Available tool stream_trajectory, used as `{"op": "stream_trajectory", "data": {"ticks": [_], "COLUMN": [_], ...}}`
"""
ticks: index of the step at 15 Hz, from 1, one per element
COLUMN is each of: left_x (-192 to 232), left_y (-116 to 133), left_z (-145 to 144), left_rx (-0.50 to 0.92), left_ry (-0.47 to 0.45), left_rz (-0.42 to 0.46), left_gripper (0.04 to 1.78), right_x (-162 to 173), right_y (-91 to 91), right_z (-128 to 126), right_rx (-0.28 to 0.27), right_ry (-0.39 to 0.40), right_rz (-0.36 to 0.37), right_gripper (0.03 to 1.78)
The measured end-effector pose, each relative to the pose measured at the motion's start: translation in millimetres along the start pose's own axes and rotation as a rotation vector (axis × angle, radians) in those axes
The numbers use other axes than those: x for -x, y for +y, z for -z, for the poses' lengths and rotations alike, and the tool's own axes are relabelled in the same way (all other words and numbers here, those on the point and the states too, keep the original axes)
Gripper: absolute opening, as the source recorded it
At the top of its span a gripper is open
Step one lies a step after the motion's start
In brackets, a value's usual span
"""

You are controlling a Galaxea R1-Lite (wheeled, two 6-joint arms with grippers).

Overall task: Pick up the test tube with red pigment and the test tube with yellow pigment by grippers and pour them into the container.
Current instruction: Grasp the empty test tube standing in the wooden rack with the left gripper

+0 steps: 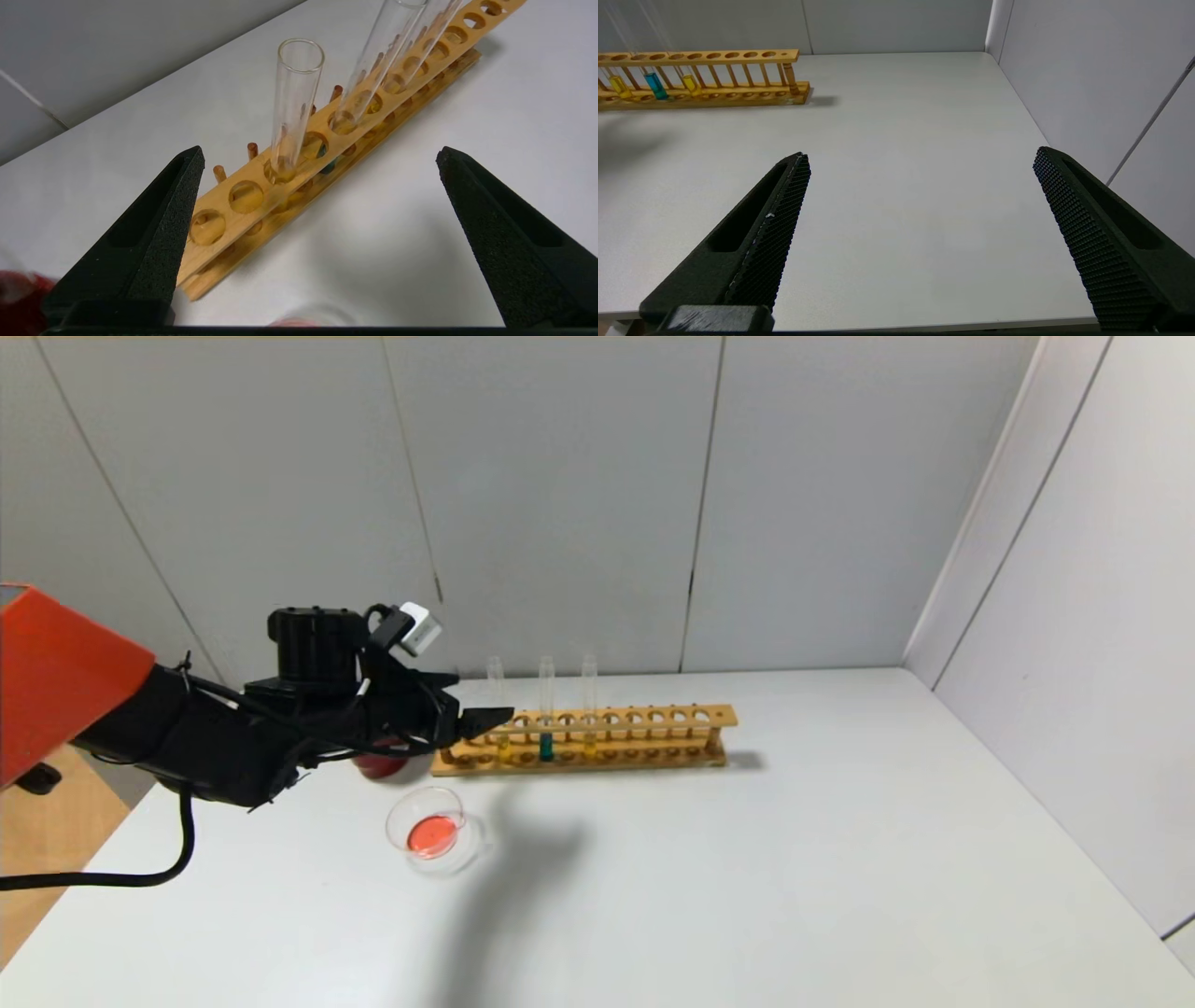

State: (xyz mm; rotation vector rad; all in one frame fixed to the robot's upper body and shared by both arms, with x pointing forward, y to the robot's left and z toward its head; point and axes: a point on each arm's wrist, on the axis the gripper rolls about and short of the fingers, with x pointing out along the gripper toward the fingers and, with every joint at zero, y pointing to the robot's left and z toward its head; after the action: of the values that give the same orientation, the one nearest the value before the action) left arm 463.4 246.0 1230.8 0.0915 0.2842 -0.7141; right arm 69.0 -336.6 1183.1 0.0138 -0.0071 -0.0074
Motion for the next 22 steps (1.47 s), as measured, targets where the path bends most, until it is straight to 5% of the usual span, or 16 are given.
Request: {"op": "stream_trajectory", "data": {"ticks": [13,17,22], "left_x": [-52.1,-57.3,-61.2], "left_y": [19.2,21.3,22.4], "left_z": [18.3,20.8,21.9], "left_rx": [0.010,0.009,0.010], "left_ry": [0.028,0.028,0.026], "left_rz": [-0.040,-0.040,-0.037], "left_gripper": [1.69,1.26,0.40], "right_x": [0.0,0.0,0.0], "right_y": [0.0,0.0,0.0], "right_z": [0.0,0.0,0.0], "right_rx": [0.000,0.000,0.000], "right_ry": [0.000,0.000,0.000], "right_rz": [0.000,0.000,0.000], "right_gripper": [1.75,1.75,1.75]}}
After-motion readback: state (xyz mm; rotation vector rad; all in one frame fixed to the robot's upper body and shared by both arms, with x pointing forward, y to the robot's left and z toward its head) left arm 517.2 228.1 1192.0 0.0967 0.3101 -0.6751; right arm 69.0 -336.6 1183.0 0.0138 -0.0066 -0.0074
